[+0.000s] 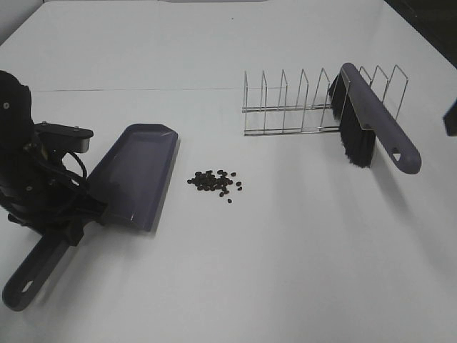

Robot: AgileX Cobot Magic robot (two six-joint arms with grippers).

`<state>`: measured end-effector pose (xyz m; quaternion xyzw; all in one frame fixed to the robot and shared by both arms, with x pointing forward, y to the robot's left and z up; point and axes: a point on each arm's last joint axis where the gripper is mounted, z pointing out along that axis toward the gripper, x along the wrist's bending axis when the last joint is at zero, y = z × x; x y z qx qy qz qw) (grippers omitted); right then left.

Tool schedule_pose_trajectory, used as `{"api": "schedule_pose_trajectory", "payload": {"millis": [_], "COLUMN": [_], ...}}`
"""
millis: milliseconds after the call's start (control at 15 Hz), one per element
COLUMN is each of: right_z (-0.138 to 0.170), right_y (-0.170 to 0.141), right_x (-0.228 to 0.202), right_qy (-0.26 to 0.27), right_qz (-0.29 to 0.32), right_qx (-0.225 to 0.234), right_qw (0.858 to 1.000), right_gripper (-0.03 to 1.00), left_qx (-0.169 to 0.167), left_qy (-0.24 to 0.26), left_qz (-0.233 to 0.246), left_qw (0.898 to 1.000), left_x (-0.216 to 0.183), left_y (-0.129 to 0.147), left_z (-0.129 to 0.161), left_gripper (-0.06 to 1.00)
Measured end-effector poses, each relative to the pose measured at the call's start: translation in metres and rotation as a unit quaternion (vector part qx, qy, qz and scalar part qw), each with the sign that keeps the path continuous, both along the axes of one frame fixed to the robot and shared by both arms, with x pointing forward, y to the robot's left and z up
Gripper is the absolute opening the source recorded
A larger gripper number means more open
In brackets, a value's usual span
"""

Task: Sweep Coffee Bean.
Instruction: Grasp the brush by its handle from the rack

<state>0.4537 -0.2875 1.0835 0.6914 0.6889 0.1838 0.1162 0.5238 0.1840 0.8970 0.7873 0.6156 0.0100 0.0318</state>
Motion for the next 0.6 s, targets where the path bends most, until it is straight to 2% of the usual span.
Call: {"api": "schedule_pose_trajectory", "payload": {"millis": [67, 133, 333, 600], "right_z": [-0.013, -0.019, -0.044, -0.096], "right_y": [0.002, 0.003, 0.004, 0.006], "right_x": [0.055, 0.069, 0.147, 0.220], "right_qy": [0.040, 0.052, 0.093, 0.158], "right_qz": [-0.001, -0.002, 0.001, 0.007], "right_qx": [0.009, 0.010, 0.010, 0.011], "right_qw": [0.999, 0.999, 0.996, 0.987], "right_gripper": [0.93, 0.93, 0.93, 0.93], "left_qx": [0.001, 0.001, 0.003, 0.003], "left_qy": [0.002, 0.003, 0.009, 0.009], "left_qz": [0.000, 0.000, 0.000, 0.000], "left_qw": [1.000, 1.000, 1.000, 1.000], "left_x": [0.000, -0.001, -0.002, -0.002], "left_y": [0.000, 0.000, 0.001, 0.001], "left_z": [0.000, 0.000, 0.000, 0.000], "left_gripper": [0.31, 0.31, 0.31, 0.31]}}
